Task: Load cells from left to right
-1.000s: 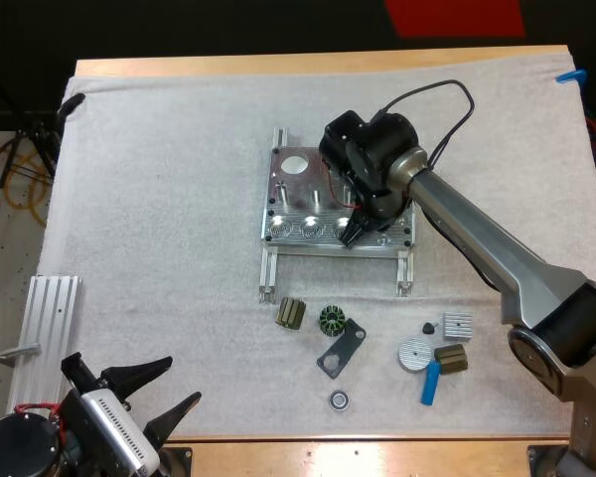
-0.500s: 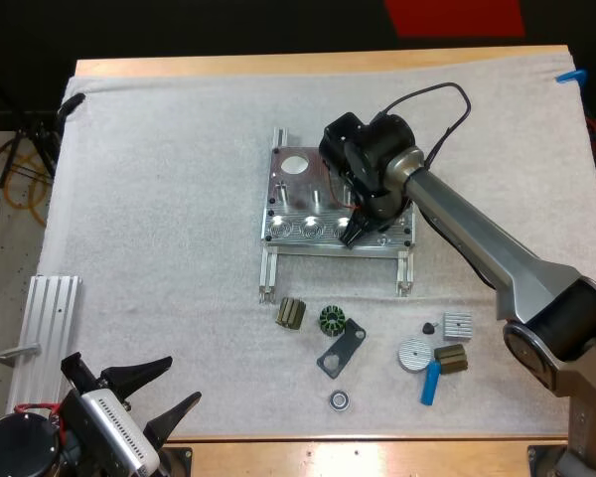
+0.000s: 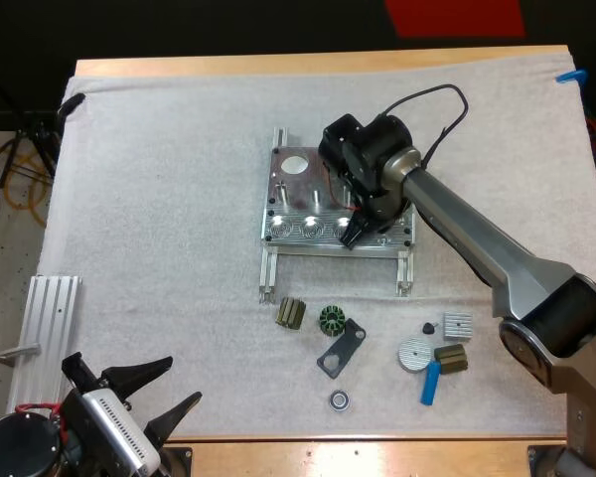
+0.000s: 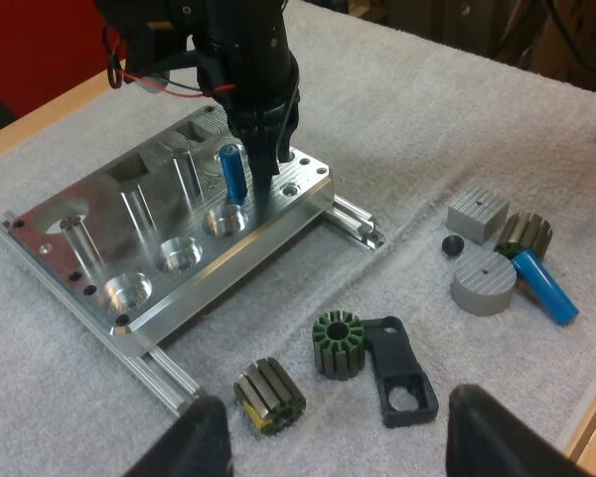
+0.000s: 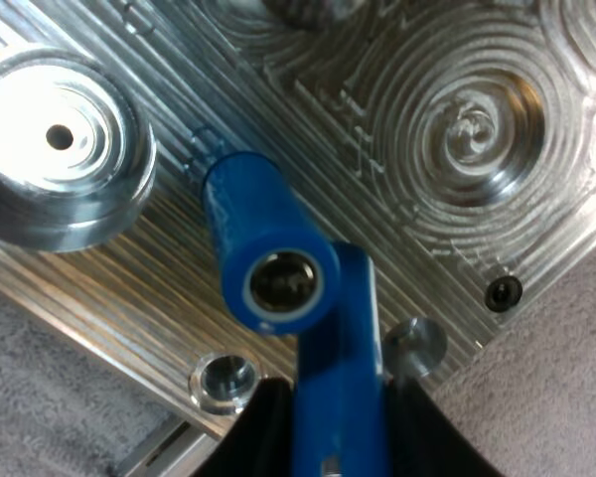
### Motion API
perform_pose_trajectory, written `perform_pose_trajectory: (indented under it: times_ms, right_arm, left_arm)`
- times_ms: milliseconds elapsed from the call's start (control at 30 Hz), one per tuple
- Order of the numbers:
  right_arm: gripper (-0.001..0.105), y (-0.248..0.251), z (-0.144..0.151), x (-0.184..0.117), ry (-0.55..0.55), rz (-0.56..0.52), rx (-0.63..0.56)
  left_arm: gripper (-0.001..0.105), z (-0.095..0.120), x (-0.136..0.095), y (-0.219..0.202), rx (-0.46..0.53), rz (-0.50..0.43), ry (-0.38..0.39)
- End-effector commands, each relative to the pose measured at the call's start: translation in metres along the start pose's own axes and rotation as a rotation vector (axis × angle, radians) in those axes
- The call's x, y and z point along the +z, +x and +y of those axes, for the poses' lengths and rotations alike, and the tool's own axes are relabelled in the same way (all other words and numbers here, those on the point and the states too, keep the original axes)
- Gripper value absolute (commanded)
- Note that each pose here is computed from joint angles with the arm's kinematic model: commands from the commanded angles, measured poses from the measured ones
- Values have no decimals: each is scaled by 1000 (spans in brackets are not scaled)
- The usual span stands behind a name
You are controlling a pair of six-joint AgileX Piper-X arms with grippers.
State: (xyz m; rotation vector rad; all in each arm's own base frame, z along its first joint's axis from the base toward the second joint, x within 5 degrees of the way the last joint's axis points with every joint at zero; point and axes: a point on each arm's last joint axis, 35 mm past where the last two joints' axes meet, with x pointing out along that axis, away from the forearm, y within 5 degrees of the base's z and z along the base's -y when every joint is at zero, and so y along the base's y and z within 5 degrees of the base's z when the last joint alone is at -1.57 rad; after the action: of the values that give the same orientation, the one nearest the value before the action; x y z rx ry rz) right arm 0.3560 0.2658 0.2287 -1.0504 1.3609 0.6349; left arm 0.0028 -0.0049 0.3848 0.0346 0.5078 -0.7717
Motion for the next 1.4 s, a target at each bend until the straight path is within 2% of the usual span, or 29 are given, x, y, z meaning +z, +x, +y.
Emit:
perform_pose_trajectory:
  times_ms: [0,200,300,800,1033,1367]
  right_arm:
    - [0,1,-3,1,0,-6,3]
    - [0,2,-6,2,11,-19,-10]
    - [0,2,-9,1,28,-6,-57]
    - [0,4,-17,3,106,-46,-72]
    - [0,4,-17,1,106,-32,-68]
    - [0,4,-16,-1,215,-12,-71]
  left_arm:
    - [47,0,1,-2,-9,-23,-9]
    - [47,0,1,-2,-9,-23,-9]
    - [47,0,1,-2,-9,-23,-9]
    - [47,0,1,-2,-9,-23,-9]
    - [47,0,1,-2,-9,-23,-9]
    - [47,0,1,-2,-9,-23,-9]
